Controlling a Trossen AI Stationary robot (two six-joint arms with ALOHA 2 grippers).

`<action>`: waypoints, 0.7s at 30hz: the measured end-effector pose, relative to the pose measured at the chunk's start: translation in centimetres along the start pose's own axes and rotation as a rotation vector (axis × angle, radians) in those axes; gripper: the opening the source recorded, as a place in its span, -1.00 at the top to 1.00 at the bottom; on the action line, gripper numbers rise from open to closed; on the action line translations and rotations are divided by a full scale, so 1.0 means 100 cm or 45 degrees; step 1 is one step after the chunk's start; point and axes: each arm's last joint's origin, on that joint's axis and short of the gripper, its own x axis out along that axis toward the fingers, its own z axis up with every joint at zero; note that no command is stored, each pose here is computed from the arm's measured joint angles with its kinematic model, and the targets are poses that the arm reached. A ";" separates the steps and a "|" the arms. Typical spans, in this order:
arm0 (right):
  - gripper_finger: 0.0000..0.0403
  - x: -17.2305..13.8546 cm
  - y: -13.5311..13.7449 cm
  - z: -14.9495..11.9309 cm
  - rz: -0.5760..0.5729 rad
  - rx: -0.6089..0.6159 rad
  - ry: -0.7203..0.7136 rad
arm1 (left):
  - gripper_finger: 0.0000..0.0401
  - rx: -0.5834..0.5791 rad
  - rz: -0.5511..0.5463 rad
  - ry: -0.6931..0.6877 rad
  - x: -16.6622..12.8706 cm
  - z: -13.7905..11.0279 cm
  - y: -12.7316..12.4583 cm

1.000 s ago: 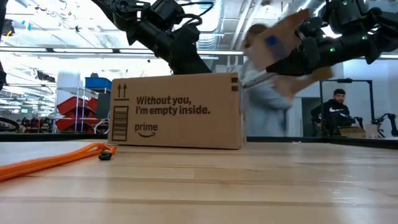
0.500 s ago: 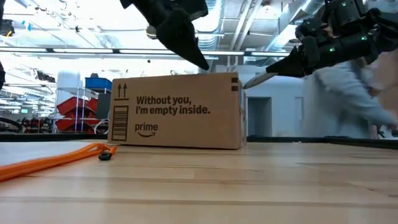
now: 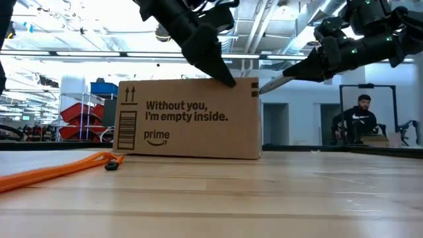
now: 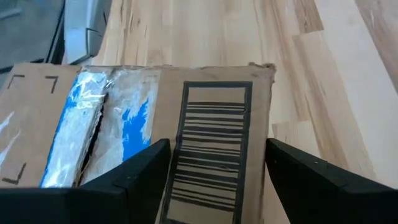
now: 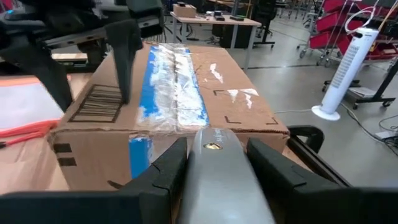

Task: Unpack boxes
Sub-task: Open the cardboard box with the silver cutter

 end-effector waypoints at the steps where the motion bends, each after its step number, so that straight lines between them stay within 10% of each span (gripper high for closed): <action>1: 0.41 0.000 0.001 0.000 0.008 0.004 0.002 | -0.23 -0.003 0.003 0.001 0.000 0.000 0.001; 21: 0.41 -0.002 0.026 -0.002 0.093 0.019 0.056 | -0.18 -0.050 0.024 0.005 0.001 -0.002 0.010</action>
